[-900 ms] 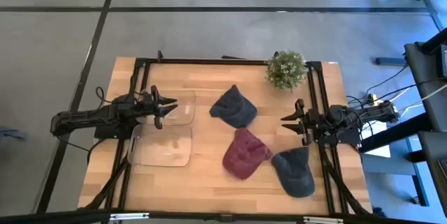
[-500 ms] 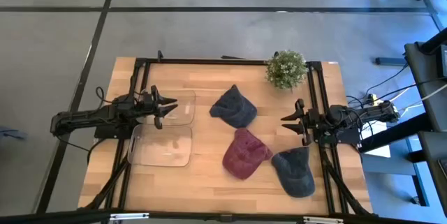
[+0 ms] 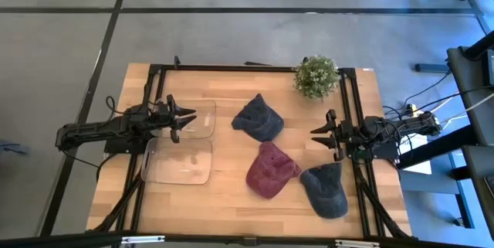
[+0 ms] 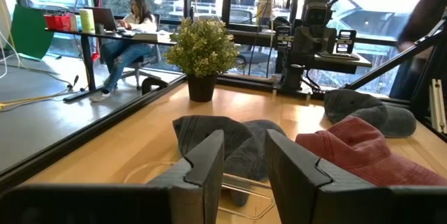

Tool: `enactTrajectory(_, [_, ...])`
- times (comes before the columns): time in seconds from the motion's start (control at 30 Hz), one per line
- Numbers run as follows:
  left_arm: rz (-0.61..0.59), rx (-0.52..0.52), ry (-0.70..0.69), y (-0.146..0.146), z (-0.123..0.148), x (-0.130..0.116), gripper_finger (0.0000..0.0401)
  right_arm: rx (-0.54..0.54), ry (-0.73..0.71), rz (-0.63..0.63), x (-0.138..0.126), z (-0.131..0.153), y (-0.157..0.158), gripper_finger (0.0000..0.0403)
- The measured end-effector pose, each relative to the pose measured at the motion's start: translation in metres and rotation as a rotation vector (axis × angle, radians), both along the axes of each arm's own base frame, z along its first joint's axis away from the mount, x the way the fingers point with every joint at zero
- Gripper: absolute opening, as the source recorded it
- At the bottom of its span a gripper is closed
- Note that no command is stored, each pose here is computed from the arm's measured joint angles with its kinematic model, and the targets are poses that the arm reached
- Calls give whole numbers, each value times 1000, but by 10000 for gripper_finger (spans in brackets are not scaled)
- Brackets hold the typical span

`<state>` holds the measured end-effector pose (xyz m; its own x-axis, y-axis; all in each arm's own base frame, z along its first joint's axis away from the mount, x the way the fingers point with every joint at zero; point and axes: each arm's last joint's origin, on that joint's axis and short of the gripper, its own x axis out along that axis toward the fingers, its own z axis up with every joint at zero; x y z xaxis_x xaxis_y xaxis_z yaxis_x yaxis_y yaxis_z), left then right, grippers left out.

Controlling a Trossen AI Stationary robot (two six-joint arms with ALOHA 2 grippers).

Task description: Pick & Place hat

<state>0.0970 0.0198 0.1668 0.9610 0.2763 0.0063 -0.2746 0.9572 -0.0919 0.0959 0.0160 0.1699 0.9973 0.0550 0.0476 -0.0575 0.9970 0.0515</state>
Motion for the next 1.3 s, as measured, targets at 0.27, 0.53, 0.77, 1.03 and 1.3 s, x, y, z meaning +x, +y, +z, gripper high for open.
enactTrajectory(0.27, [0, 0, 0, 0, 0, 0, 102, 0, 0, 0, 0, 0, 0, 110])
enactTrajectory(0.53, [0, 0, 0, 0, 0, 0, 102, 0, 0, 0, 0, 0, 0, 110])
enactTrajectory(0.77, [0, 0, 0, 0, 0, 0, 102, 0, 0, 0, 0, 0, 0, 110])
enactTrajectory(1.03, [0, 0, 0, 0, 0, 0, 102, 30, -3, 1, 0, 0, 0, 110])
enactTrajectory(1.3, [0, 0, -1, 0, 0, 0, 102, 220, -5, -61, 0, 1, -2, 110])
